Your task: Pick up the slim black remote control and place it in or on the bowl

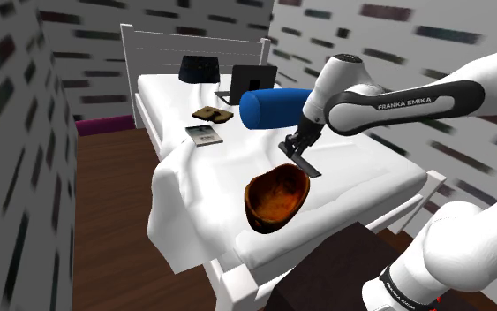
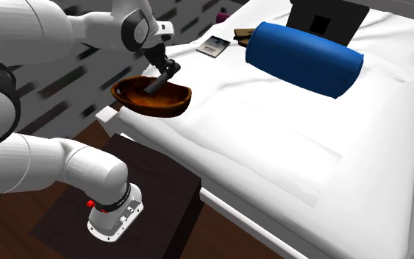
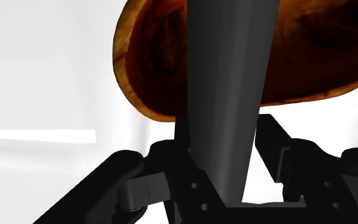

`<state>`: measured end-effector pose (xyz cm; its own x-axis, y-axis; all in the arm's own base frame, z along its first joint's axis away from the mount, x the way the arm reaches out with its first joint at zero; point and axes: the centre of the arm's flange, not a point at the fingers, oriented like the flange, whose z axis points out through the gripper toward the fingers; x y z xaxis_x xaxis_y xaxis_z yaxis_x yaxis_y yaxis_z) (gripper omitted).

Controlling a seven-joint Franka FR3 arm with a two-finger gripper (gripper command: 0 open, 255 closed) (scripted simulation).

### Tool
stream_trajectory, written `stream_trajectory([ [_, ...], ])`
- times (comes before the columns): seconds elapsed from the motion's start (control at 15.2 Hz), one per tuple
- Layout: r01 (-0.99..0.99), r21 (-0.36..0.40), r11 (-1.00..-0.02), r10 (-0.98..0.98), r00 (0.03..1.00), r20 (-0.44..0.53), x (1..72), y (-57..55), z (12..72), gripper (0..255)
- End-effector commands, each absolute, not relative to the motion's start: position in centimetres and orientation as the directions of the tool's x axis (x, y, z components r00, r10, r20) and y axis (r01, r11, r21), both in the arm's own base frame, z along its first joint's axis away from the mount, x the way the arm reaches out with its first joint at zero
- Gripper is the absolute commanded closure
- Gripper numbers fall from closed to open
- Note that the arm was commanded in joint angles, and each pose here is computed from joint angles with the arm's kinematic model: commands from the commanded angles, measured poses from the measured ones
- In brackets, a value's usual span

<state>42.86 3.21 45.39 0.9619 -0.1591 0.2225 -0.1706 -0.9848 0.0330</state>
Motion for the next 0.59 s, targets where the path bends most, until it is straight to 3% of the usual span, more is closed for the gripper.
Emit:
stream_trajectory([
  [0.0,-0.172,0.033,-0.984,-0.161,0.961,0.223,42.3,5.6,45.3,255],
  [0.53,-0.172,0.033,-0.984,-0.161,0.961,0.223,41.6,10.2,42.5,255],
])
